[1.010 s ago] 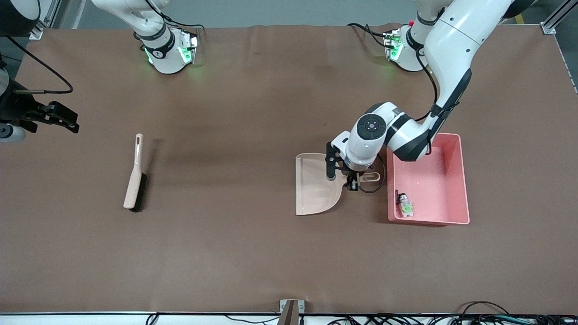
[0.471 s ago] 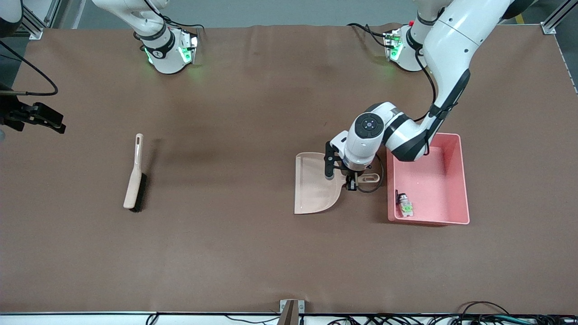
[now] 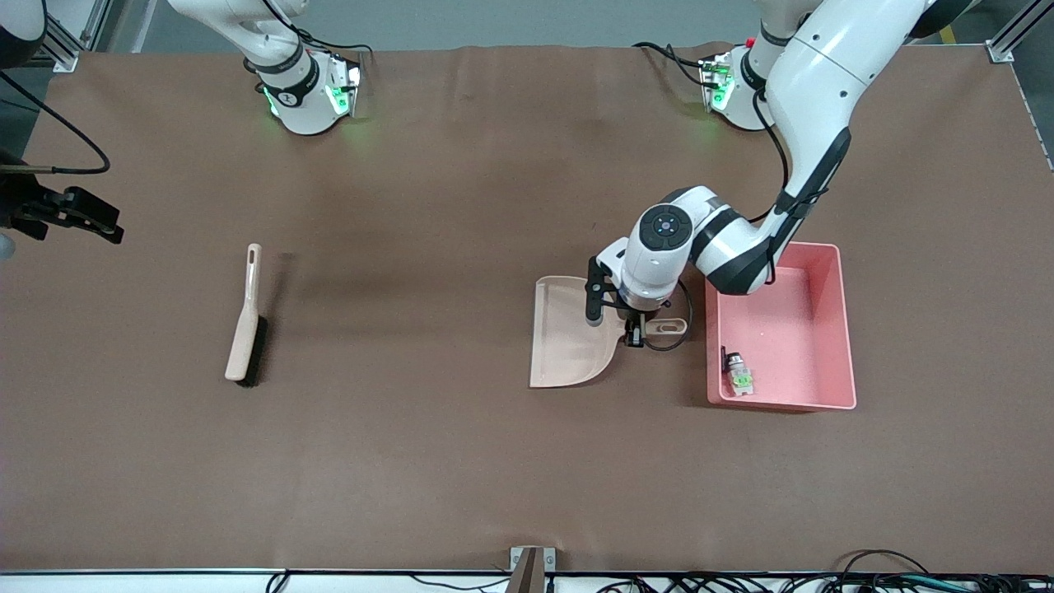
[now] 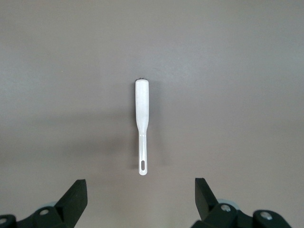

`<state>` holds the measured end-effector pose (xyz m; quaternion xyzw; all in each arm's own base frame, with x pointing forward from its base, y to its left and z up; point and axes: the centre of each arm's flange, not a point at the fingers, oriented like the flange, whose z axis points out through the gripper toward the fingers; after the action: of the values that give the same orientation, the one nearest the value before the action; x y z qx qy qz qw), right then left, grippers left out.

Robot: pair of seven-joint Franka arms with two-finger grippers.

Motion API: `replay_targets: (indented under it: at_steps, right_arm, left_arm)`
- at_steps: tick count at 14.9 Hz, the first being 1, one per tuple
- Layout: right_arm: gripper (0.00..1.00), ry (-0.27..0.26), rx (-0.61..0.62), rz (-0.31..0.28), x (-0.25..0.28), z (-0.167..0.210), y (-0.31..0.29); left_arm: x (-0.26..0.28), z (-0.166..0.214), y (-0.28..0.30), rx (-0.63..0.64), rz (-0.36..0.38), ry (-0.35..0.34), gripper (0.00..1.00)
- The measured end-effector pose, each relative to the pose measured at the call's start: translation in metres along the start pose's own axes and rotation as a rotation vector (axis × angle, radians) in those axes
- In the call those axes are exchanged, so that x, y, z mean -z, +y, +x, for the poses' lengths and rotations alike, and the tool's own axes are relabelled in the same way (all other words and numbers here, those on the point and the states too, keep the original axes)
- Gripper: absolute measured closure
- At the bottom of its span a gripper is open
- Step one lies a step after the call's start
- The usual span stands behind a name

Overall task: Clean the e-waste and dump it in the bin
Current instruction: 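Lower the dustpan onto the table and open the left gripper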

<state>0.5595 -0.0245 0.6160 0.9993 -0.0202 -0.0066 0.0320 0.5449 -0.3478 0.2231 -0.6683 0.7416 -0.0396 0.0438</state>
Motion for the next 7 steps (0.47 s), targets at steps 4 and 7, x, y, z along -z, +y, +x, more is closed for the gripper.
replay_targets:
  at_steps: [4, 7]
  right_arm:
    - [0.00, -0.003, 0.009, 0.000, 0.000, 0.000, -0.005]
    - [0.00, -0.012, 0.019, 0.000, 0.000, -0.001, -0.010]
  left_arm:
    - [0.013, -0.008, -0.017, 0.139, -0.026, 0.003, 0.13]
    - [0.067, -0.025, -0.039, 0.407, -0.053, 0.002, 0.00]
